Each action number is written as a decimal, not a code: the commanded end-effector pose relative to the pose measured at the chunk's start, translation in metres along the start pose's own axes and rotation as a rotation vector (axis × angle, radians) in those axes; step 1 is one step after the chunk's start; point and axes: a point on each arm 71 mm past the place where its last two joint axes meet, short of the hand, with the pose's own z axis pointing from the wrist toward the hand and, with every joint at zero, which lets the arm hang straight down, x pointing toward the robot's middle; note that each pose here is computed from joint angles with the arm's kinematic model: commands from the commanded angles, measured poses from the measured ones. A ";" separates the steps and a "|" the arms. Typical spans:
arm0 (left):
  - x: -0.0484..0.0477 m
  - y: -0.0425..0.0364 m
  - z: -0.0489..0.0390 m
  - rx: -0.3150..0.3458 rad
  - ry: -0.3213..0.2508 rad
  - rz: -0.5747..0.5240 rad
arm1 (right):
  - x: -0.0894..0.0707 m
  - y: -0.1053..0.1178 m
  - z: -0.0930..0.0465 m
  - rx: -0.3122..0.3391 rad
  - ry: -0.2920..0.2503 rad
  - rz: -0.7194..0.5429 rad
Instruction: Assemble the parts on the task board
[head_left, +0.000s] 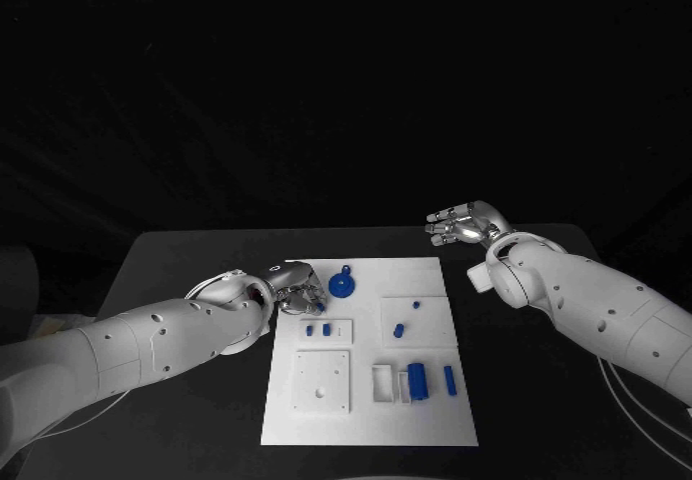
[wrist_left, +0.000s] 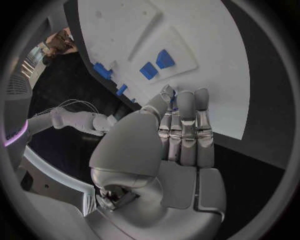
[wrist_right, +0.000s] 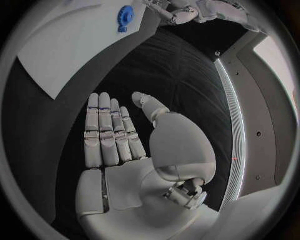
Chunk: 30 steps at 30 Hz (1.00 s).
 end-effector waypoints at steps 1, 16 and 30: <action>0.0024 -0.0034 0.0006 0.014 0.007 -0.005 | 0.001 0.000 0.000 -0.007 0.010 -0.001; 0.0082 -0.0015 0.0007 -0.017 0.086 0.039 | 0.000 0.000 0.000 -0.004 0.011 -0.001; 0.0019 -0.0090 0.0020 0.033 -0.018 -0.023 | 0.003 -0.001 0.000 -0.002 0.017 0.001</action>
